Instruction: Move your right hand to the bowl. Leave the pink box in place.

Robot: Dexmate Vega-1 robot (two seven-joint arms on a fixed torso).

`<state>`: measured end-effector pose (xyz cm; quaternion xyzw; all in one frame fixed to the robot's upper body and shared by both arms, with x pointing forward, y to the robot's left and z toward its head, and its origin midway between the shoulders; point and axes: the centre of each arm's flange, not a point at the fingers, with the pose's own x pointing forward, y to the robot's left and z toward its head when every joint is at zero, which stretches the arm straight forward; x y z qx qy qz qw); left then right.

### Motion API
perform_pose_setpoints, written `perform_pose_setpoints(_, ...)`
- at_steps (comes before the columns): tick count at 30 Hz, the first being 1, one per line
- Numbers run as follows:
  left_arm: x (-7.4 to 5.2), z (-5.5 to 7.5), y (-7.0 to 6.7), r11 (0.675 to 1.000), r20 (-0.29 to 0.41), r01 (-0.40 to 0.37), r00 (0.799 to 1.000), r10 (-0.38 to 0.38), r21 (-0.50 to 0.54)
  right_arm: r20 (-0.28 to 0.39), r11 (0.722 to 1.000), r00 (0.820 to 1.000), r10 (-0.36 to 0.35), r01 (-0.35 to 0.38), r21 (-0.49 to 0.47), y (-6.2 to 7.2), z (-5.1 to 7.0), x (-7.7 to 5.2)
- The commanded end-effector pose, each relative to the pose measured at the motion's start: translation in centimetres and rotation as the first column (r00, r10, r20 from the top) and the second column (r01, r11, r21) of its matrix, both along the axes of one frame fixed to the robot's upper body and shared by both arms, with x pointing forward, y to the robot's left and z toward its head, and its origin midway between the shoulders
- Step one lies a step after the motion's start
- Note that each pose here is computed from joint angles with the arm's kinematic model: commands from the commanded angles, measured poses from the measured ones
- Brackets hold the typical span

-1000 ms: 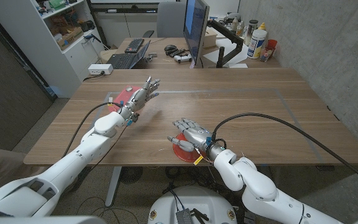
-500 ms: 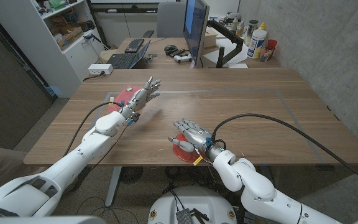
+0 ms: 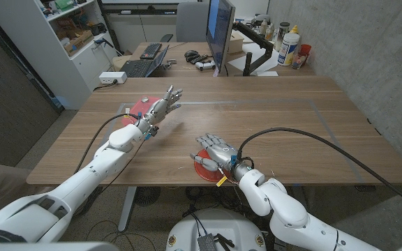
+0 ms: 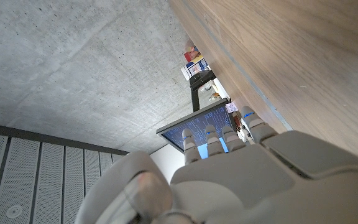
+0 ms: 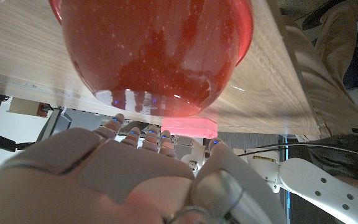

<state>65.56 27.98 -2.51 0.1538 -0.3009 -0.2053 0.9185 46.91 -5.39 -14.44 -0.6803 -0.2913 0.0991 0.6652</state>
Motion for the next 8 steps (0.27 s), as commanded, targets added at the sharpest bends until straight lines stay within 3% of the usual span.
perform_pose_setpoints(1, -0.01, -0.42, -0.34, 1.0, 0.002, 0.012, 1.0, -0.012, 0.0, 0.009, 1.0, 1.0, -0.021, 0.021, 0.0, 0.0, -0.46, -0.35)
perform_pose_setpoints(8, 0.16, -0.34, -0.32, 1.0, 0.009, 0.01, 1.0, -0.01, -0.008, 0.007, 1.0, 1.0, -0.03, 0.03, -0.001, -0.03, -0.55, -0.5)
